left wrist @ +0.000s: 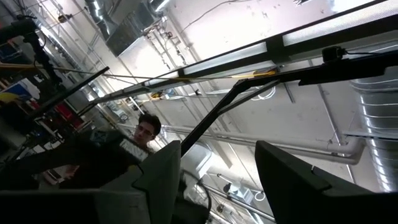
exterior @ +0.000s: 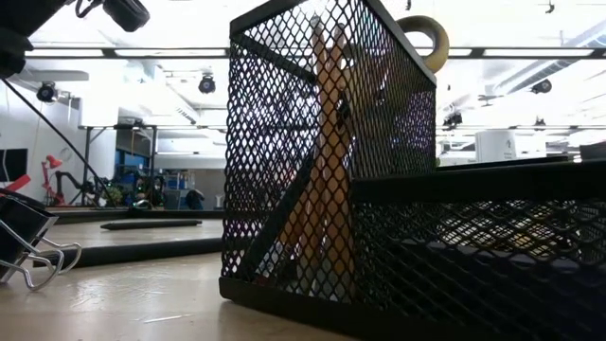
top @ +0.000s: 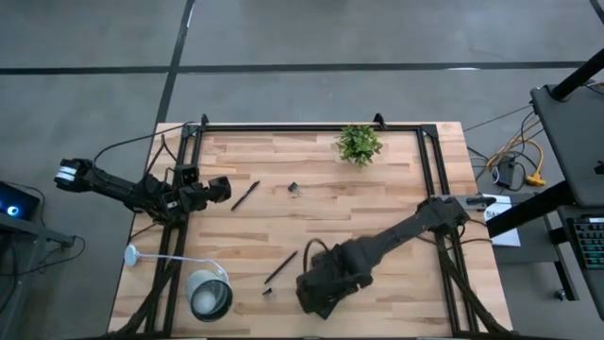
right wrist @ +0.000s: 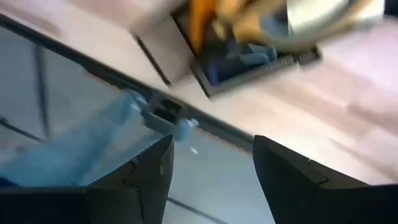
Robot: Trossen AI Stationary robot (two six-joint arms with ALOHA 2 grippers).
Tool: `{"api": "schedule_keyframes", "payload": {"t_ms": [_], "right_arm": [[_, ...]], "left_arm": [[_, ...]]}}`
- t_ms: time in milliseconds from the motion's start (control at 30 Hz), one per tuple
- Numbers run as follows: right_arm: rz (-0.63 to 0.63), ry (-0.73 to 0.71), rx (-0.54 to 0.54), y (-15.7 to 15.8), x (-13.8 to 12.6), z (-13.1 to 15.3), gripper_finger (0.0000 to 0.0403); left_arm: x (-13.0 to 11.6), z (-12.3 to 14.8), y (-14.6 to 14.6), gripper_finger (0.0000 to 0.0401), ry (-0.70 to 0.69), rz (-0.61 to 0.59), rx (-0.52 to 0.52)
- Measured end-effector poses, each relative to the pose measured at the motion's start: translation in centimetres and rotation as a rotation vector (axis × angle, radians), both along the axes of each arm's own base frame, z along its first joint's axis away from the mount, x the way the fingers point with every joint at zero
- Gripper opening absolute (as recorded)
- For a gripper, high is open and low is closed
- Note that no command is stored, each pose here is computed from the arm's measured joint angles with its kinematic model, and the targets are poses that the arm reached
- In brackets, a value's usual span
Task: Pick and place office supplies into organizer
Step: Put the top binder clip into the desk organizer
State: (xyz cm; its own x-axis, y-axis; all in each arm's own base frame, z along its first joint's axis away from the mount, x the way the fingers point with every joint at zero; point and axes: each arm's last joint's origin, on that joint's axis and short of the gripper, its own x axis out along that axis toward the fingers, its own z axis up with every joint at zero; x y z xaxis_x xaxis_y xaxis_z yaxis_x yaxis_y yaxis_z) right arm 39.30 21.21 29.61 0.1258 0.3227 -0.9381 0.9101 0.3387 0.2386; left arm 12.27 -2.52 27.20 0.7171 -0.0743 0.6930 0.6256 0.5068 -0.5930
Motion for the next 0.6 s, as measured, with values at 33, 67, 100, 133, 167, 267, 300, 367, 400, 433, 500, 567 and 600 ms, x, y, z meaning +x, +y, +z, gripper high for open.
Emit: {"api": "schedule_keyframes", "payload": {"t_ms": [33,67,100,133,167,267,300,367,400,433,500,567,600], "right_arm": [[-0.010,-0.032,-0.015,-0.6,0.0,0.7,0.0205],[-0.020,-0.067,-0.041,-1.2,0.1,1.3,0.0205],[-0.025,-0.101,-0.069,-1.9,0.4,1.7,0.0205],[-0.029,-0.131,-0.092,-2.6,0.5,2.2,0.0205],[-0.032,-0.155,-0.118,-3.4,0.7,2.7,0.0206],[-0.021,-0.229,-0.164,-5.9,1.1,4.2,0.0206],[-0.007,-0.253,-0.179,-6.7,1.2,4.6,0.0206],[0.025,-0.285,-0.206,-8.6,1.8,5.0,0.0206],[0.036,-0.292,-0.221,-9.6,2.1,5.0,0.0206],[0.046,-0.295,-0.234,-10.5,2.4,4.9,0.0206],[0.073,-0.302,-0.259,-12.4,2.9,4.8,0.0206],[0.102,-0.311,-0.280,-14.4,3.2,4.8,0.0206],[0.114,-0.313,-0.295,-15.5,3.4,4.8,0.0206]], "left_arm": [[0.0,0.0,0.0,0.0191,0.000,-0.001,0.001],[0.0,0.0,0.0,0.0191,0.000,-0.002,0.000],[0.0,0.0,0.0,0.0191,-0.001,-0.002,0.000],[0.0,0.2,0.0,0.0191,-0.006,-0.003,-0.001],[0.0,0.3,0.0,0.0191,-0.010,-0.005,-0.004],[-0.1,0.4,0.0,0.0191,-0.013,-0.070,-0.057],[-0.2,0.4,0.0,0.0191,-0.011,-0.099,-0.070],[-0.3,0.4,-0.1,0.0191,-0.015,-0.135,-0.091],[-0.3,0.5,-0.1,0.0191,-0.017,-0.141,-0.087],[-0.3,0.5,-0.1,0.0191,-0.019,-0.145,-0.084],[-0.3,0.5,-0.1,0.0191,-0.019,-0.149,-0.084],[-0.3,0.5,-0.1,0.0191,-0.018,-0.165,-0.094],[-0.3,0.5,-0.1,0.0191,-0.016,-0.169,-0.097]]}}
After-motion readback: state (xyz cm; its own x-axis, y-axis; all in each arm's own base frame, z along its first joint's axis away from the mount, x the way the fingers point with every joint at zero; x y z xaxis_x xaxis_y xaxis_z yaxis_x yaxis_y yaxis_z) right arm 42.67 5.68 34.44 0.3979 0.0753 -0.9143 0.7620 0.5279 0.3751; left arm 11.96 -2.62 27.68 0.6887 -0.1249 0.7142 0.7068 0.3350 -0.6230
